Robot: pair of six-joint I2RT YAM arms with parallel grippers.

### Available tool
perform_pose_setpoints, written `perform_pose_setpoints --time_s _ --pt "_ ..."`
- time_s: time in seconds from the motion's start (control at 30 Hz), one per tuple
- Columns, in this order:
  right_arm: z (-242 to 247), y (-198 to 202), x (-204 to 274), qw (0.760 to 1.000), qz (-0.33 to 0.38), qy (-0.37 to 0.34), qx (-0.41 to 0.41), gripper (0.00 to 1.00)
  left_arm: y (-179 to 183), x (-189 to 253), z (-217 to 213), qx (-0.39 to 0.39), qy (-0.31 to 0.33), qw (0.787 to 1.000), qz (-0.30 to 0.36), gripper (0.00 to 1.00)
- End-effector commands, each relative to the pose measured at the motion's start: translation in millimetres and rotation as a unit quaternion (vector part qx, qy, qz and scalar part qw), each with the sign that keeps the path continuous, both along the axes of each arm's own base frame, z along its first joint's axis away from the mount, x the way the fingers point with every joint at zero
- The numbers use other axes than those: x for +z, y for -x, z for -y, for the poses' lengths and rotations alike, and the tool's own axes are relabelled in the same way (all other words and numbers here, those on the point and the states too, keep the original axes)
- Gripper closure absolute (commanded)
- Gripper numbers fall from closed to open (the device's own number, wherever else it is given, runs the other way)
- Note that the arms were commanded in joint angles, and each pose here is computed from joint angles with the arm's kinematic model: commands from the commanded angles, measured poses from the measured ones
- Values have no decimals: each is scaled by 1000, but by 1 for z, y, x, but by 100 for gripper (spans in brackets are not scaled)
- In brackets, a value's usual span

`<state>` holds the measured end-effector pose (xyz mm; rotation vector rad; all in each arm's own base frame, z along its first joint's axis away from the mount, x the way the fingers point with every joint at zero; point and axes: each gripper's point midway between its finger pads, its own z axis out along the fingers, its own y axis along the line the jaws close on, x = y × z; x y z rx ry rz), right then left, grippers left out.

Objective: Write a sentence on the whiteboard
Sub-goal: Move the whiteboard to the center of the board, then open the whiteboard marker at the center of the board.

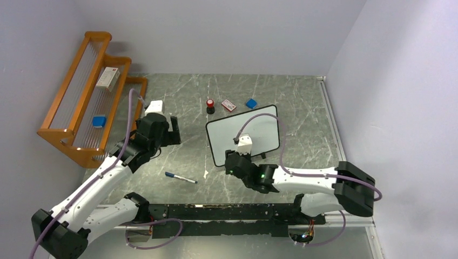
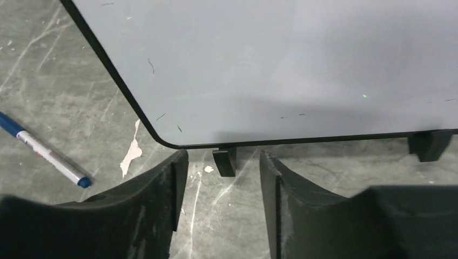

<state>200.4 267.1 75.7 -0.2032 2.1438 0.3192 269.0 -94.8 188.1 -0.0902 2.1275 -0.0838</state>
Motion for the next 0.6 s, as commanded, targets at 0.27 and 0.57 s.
perform_pose_setpoints --time_s 0.27,0.57 --pt "49 1 54 997 74 -15 -14 28 57 -60 -1 136 69 964 -217 2" --pt "65 -2 77 992 121 -26 -16 14 88 -117 7 192 123 929 -292 12"
